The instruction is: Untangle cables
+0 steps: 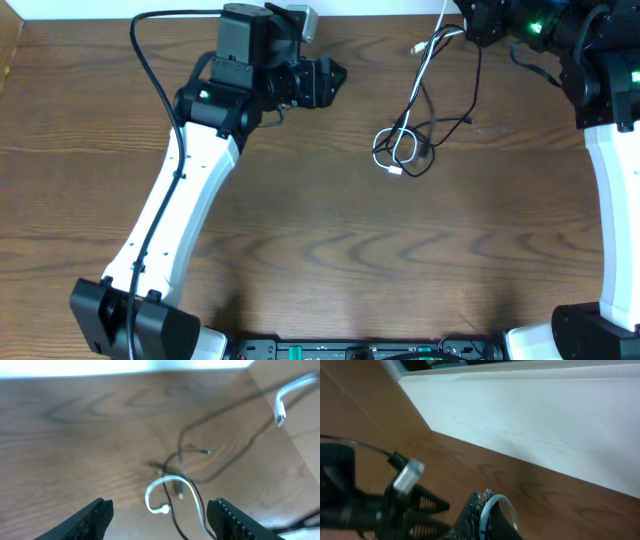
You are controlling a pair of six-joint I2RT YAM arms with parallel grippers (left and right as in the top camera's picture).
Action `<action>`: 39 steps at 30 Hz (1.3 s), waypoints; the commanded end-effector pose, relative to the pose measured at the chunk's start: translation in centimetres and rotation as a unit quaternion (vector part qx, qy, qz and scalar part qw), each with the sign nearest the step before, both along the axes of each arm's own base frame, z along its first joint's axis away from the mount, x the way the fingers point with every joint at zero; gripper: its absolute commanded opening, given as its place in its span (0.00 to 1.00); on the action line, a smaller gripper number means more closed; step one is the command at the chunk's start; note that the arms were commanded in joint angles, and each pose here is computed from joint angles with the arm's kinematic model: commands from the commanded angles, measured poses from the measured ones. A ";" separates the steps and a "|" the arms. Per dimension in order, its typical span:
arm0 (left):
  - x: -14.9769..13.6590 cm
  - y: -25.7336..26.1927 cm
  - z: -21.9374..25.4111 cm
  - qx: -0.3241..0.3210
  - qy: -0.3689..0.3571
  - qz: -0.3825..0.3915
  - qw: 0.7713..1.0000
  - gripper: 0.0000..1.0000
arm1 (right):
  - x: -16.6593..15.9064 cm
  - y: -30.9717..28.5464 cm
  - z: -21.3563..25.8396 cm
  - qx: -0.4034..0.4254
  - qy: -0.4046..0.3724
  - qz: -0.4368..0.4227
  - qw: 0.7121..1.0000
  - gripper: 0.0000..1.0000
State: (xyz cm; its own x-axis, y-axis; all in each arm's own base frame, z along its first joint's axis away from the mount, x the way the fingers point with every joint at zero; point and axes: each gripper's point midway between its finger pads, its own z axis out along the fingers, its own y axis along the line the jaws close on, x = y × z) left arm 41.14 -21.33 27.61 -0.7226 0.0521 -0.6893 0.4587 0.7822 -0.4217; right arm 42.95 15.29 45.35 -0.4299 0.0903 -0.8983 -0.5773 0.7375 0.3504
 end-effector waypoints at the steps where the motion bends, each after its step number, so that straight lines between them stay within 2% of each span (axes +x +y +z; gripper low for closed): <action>1: -1.7 -2.1 -1.1 0.031 -0.007 -0.064 0.997 0.66 | 0.6 -0.7 -0.5 0.004 0.013 -0.018 1.000 0.01; 7: -4.1 -2.4 -3.0 0.079 0.004 -0.125 0.989 0.66 | 0.5 -1.3 -1.2 0.002 0.031 -0.025 0.999 0.01; 13: -4.6 -1.5 -4.3 0.111 -0.005 -0.159 0.981 0.66 | 0.5 -1.3 -1.3 0.001 0.034 -0.025 0.999 0.01; 17: -3.7 -1.0 -5.1 0.115 -0.020 -0.158 0.980 0.67 | 0.3 -1.1 -1.4 0.002 0.035 -0.018 0.999 0.01; 26: 0.9 -1.8 -8.9 0.122 -0.053 -0.162 0.978 0.68 | 0.2 -1.1 -1.7 0.001 0.042 -0.018 0.999 0.01; 28: 1.3 -2.4 -10.0 0.114 -0.049 -0.172 0.977 0.67 | 0.1 -1.1 -1.7 -0.001 0.043 -0.017 0.999 0.01; 34: -0.3 -4.3 -10.7 0.057 -0.043 -0.247 0.966 0.61 | 0.0 -1.2 -2.1 -0.007 0.046 -0.017 0.999 0.01; 39: 0.0 -4.0 -10.7 0.064 -0.054 -0.249 0.965 0.50 | 0.0 -1.2 -2.1 -0.007 0.046 -0.017 0.999 0.01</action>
State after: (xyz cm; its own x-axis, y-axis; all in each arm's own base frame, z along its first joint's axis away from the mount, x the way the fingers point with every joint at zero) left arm 41.14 -25.26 15.95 -0.5506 0.4647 -0.6935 0.7983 0.5361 -0.2745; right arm 42.76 14.17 43.55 -0.5061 0.0986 -0.8568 -0.5155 0.7619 0.3921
